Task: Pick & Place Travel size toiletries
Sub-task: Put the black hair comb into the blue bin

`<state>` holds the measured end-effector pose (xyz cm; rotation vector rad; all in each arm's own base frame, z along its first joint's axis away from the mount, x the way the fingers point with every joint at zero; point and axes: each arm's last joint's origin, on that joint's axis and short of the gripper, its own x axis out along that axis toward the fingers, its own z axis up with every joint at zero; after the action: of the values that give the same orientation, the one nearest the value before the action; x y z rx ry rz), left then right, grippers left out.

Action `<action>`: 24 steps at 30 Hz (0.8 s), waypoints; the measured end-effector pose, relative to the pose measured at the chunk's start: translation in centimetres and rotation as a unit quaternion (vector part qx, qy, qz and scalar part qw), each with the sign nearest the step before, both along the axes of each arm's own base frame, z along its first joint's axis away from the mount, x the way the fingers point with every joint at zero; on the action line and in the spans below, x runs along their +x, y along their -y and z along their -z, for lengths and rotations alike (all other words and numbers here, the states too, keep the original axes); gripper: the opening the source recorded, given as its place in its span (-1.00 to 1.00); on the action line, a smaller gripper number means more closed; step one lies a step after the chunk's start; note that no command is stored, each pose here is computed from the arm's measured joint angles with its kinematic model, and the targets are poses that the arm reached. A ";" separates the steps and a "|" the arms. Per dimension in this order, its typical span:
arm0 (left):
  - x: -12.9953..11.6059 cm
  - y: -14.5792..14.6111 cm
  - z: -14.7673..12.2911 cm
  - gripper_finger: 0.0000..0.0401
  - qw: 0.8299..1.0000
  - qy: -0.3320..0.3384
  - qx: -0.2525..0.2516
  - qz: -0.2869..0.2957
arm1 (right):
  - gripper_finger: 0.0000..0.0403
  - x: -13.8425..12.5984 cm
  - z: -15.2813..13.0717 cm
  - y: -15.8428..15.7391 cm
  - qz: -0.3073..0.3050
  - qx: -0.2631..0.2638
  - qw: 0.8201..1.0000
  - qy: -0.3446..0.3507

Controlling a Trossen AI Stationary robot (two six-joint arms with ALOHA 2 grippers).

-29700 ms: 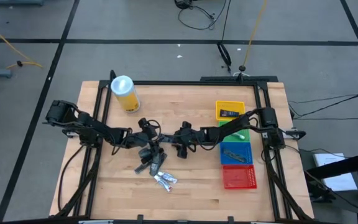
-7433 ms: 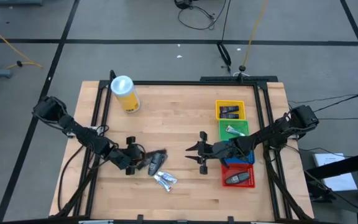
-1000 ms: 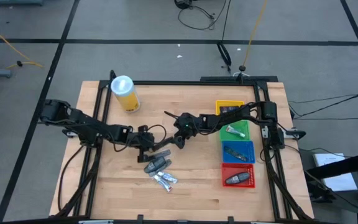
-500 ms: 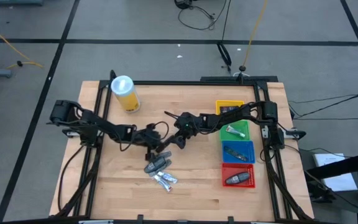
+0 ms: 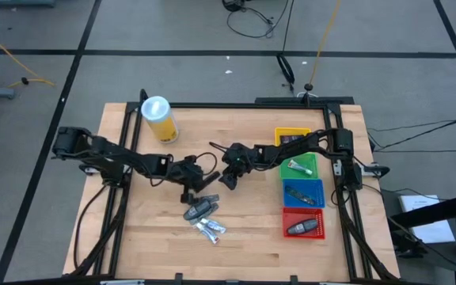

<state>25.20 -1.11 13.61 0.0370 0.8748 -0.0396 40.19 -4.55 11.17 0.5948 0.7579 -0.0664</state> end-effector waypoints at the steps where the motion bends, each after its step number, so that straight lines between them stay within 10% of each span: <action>1: -0.2 0.0 0.3 -0.99 1.000 -0.015 -0.008 0.000 | 0.03 0.0 0.0 0.1 -0.001 -0.003 1.000 0.002; 14: 1.7 -1.8 2.6 -0.97 0.997 0.010 0.074 0.023 | 0.03 -1.2 -0.6 0.2 -0.024 -0.029 0.998 -0.053; 24: 2.6 -2.7 -1.2 -0.96 0.991 0.074 0.110 -0.009 | 0.03 -3.3 -0.7 0.5 -0.017 -0.026 0.997 -0.070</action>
<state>27.82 1.56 14.84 0.2360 0.7269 0.0770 36.89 -5.07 11.88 0.5315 0.8997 -0.0972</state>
